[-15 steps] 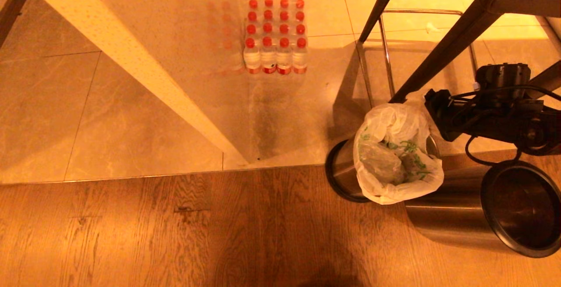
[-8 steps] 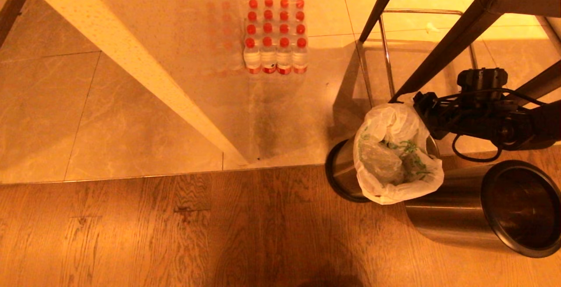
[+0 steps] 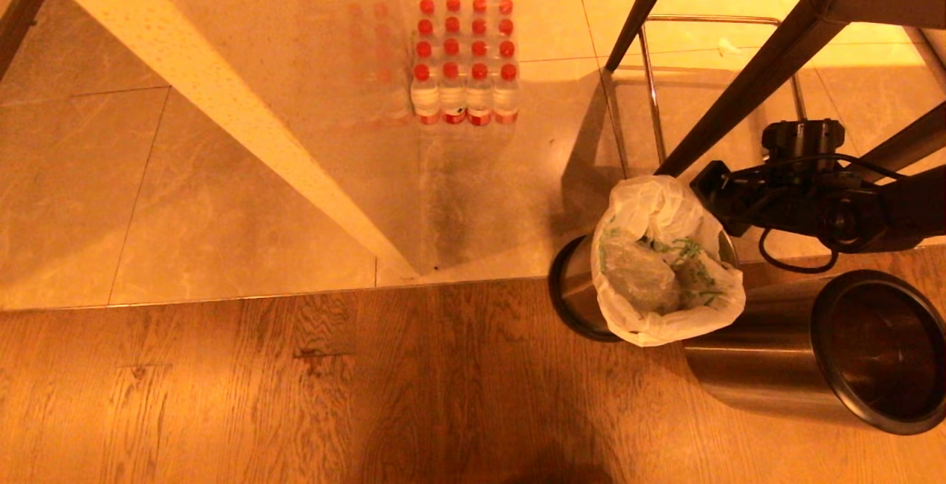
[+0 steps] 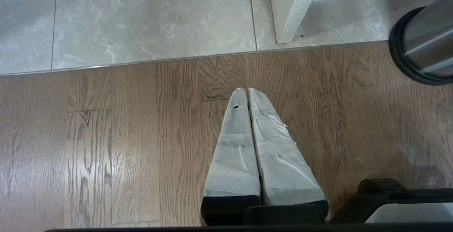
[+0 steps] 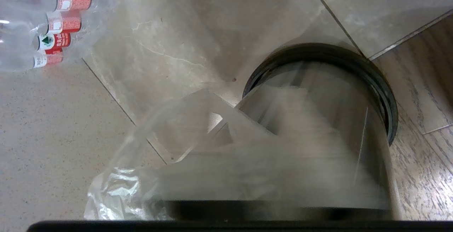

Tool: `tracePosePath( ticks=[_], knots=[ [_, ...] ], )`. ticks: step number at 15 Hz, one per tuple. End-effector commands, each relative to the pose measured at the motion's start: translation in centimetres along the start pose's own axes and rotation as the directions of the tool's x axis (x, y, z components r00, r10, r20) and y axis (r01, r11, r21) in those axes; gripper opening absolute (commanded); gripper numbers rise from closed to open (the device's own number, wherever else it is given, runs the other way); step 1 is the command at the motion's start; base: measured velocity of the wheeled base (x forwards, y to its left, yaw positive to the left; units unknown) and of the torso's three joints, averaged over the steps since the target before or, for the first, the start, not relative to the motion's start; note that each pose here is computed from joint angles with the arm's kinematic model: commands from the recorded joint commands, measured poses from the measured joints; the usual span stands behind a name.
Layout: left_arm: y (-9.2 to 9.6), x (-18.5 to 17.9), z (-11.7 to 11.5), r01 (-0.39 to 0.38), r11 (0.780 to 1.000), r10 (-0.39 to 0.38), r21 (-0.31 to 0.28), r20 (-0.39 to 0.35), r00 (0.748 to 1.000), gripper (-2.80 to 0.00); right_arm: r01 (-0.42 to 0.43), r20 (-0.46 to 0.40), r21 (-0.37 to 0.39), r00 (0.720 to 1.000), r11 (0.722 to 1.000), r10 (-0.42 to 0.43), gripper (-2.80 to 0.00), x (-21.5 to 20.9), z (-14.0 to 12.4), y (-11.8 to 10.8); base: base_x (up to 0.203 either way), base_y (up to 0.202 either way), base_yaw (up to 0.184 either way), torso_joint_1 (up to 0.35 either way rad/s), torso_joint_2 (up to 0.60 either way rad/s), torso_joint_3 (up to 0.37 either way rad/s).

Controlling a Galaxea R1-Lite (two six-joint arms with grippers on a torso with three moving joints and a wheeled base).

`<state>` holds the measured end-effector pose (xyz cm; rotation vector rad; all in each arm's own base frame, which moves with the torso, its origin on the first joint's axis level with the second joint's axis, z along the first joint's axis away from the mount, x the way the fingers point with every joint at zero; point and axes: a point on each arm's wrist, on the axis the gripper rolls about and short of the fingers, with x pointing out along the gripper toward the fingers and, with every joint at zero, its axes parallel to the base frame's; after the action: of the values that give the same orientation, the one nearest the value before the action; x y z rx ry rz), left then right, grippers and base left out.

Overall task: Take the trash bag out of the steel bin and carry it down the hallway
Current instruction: Pick up the trash bag

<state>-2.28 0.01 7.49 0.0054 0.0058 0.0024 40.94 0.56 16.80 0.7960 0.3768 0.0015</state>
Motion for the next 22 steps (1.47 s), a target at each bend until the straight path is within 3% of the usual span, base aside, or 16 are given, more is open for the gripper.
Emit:
tracePosePath(
  ticks=[1,5,11,15,20,22],
  knots=[
    [0.0,0.0,0.0,0.001,1.000,-0.001,0.001,0.001,1.000,-2.80,-0.017,0.015,-0.002,1.000,1.000,0.017,-2.80,-0.5,0.4,0.5,0.000,0.000,0.000,0.000,0.00,0.000],
    [0.0,0.0,0.0,0.001,1.000,-0.001,0.001,0.000,1.000,-2.80,-0.048,0.048,-0.023,0.998,0.999,0.049,-2.80,-2.6,1.3,1.8,0.000,0.000,0.000,0.000,0.00,0.000],
    [0.0,0.0,0.0,0.000,1.000,0.000,0.000,0.001,1.000,-2.80,-0.026,0.013,-0.174,0.999,0.984,0.029,-2.80,-6.9,0.8,2.2,0.000,0.000,0.000,0.000,0.00,0.000],
    [0.0,0.0,0.0,0.000,1.000,0.000,0.000,0.001,1.000,-2.80,-0.029,0.012,-0.211,0.999,0.977,0.032,-2.80,-8.4,0.6,2.4,0.000,0.000,0.000,0.000,0.00,0.000],
    [0.0,0.0,0.0,0.001,1.000,-0.001,0.001,0.000,1.000,-2.80,-0.009,-0.092,-0.236,0.996,0.972,-0.013,-2.80,-10.8,-1.5,2.8,0.000,0.000,0.000,0.000,0.00,0.000],
    [0.0,0.0,0.0,0.000,1.000,0.000,0.000,0.002,1.000,-2.80,-0.007,-0.131,-0.287,0.991,0.958,-0.032,-2.80,-11.2,-2.4,2.8,0.000,0.000,0.000,0.000,0.00,0.000]
  ],
)
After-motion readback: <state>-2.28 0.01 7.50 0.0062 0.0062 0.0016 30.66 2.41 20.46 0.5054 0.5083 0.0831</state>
